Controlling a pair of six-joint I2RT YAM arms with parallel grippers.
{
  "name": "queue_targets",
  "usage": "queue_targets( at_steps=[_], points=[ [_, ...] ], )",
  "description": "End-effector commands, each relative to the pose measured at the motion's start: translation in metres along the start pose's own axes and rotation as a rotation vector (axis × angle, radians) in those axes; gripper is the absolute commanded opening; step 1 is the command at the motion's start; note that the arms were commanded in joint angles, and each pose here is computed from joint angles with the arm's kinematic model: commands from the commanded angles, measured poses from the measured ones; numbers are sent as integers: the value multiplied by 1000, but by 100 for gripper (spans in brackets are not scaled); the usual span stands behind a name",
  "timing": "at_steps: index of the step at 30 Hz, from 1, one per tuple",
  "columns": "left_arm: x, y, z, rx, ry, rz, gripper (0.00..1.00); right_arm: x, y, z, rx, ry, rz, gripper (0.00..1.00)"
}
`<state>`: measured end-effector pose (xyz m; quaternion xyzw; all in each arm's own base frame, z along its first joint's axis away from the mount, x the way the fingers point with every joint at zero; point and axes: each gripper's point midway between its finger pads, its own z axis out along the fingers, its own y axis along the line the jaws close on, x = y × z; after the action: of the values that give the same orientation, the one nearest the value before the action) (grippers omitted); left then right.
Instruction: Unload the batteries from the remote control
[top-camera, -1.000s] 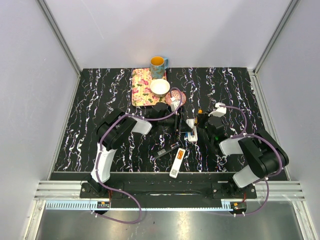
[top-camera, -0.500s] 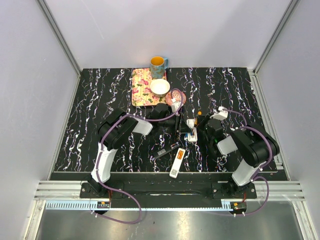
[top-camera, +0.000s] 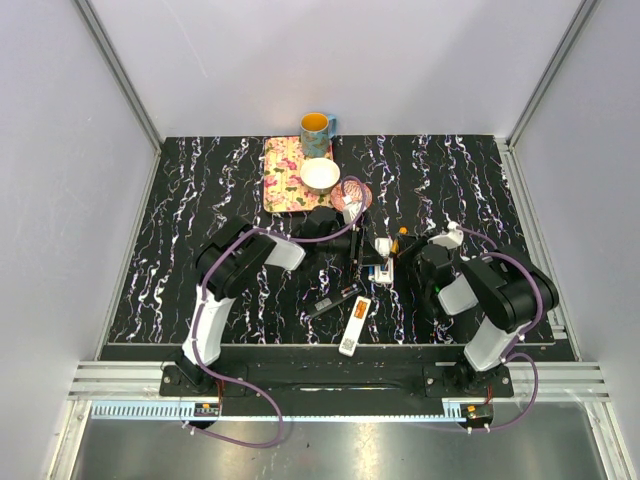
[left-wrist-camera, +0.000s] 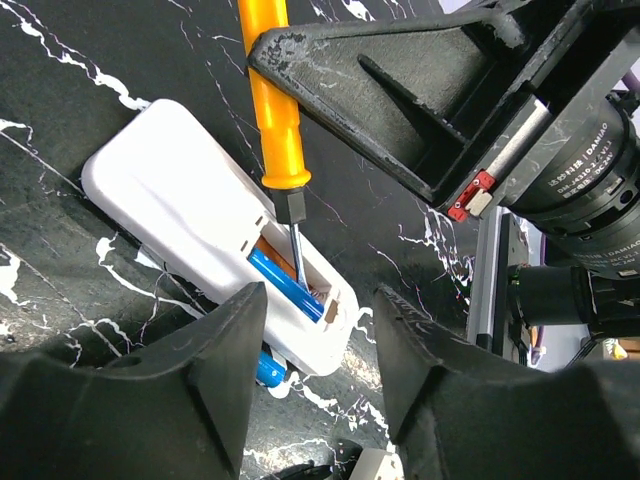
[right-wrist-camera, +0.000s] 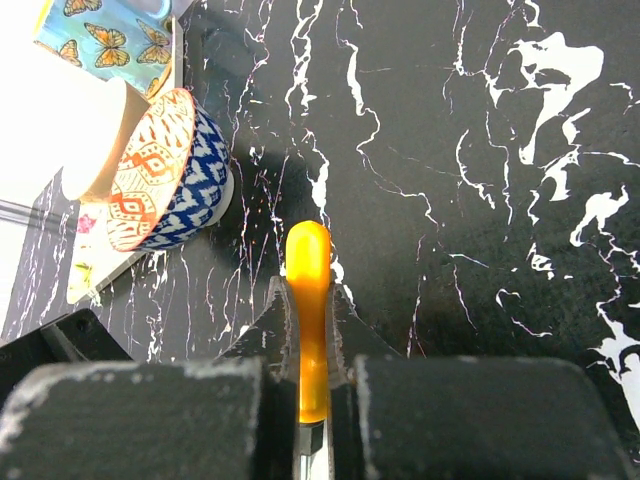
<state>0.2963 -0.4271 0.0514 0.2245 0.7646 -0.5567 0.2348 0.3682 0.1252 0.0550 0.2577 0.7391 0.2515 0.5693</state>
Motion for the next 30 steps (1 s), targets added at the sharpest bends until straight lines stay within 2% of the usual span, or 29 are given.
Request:
queue_targets(
  at_steps=[1, 5, 16, 23, 30],
  points=[
    [-12, -8, -7, 0, -38, 54, 56, -10, 3, -2, -8, -28, -23, 0],
    [-29, -20, -16, -8, -79, 96, 64, -20, 7, -4, 3, -38, -73, 0],
    [-53, -44, -8, 56, -58, 171, 70, -49, 37, -18, -77, -84, -102, 0],
    [-55, -57, 12, 110, -32, 175, 69, -66, 60, -26, -141, -105, -67, 0],
    [-50, -53, 22, 109, -10, 160, 62, -72, 69, -33, -170, -112, -35, 0]
  ],
)
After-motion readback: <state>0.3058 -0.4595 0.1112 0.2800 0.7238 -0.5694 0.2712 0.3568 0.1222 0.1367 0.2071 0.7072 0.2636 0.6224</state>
